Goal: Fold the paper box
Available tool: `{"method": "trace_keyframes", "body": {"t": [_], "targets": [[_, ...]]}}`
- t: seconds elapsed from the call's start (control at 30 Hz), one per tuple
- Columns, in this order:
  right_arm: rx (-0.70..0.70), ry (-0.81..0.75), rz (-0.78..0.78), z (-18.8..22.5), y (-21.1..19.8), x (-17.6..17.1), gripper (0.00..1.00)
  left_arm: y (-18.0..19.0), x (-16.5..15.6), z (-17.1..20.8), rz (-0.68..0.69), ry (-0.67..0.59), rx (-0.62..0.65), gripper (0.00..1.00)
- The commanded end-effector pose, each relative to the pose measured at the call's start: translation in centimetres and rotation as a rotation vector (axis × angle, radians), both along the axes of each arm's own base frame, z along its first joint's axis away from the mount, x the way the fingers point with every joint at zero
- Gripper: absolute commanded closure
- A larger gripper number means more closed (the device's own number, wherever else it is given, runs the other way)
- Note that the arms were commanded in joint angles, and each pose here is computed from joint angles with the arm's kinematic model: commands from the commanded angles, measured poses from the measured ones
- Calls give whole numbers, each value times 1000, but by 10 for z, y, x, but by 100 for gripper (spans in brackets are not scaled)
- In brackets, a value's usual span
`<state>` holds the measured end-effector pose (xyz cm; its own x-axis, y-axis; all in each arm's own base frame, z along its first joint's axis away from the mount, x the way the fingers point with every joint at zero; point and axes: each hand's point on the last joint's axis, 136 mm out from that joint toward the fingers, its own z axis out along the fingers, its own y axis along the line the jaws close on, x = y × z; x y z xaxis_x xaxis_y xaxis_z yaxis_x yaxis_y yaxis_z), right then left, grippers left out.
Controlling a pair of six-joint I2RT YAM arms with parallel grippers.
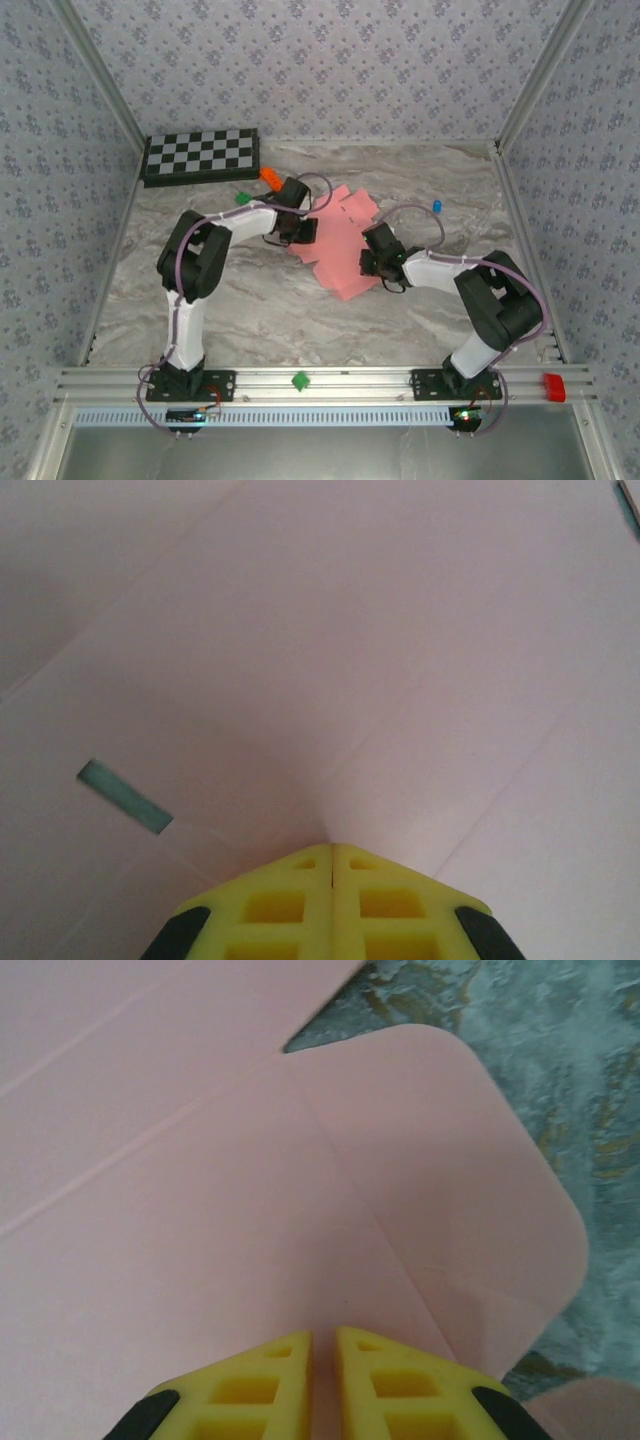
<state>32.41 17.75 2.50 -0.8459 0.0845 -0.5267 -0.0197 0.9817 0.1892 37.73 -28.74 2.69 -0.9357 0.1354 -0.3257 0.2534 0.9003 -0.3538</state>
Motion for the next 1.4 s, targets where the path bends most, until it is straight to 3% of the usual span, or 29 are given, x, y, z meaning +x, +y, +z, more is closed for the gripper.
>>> {"method": "trace_keyframes", "body": {"t": [0.0,0.17,0.47,0.63,0.83,1.37], "targets": [[-97,52,-3,-7,-16,-2,84,-11,-40,1,-1,68,-31,100],[-91,-6,18,20,-10,13,84,-12,-52,15,31,49,-45,100],[40,-52,40,56,5,7,84,-14,-17,68,21,-88,-52,90],[74,-20,14,40,2,-7,84,-2,17,56,17,-97,-8,90],[61,30,0,18,-1,-15,85,1,37,26,-22,-68,40,99],[17,118,72,-13,20,-36,87,11,14,-13,-10,9,56,100]]}}
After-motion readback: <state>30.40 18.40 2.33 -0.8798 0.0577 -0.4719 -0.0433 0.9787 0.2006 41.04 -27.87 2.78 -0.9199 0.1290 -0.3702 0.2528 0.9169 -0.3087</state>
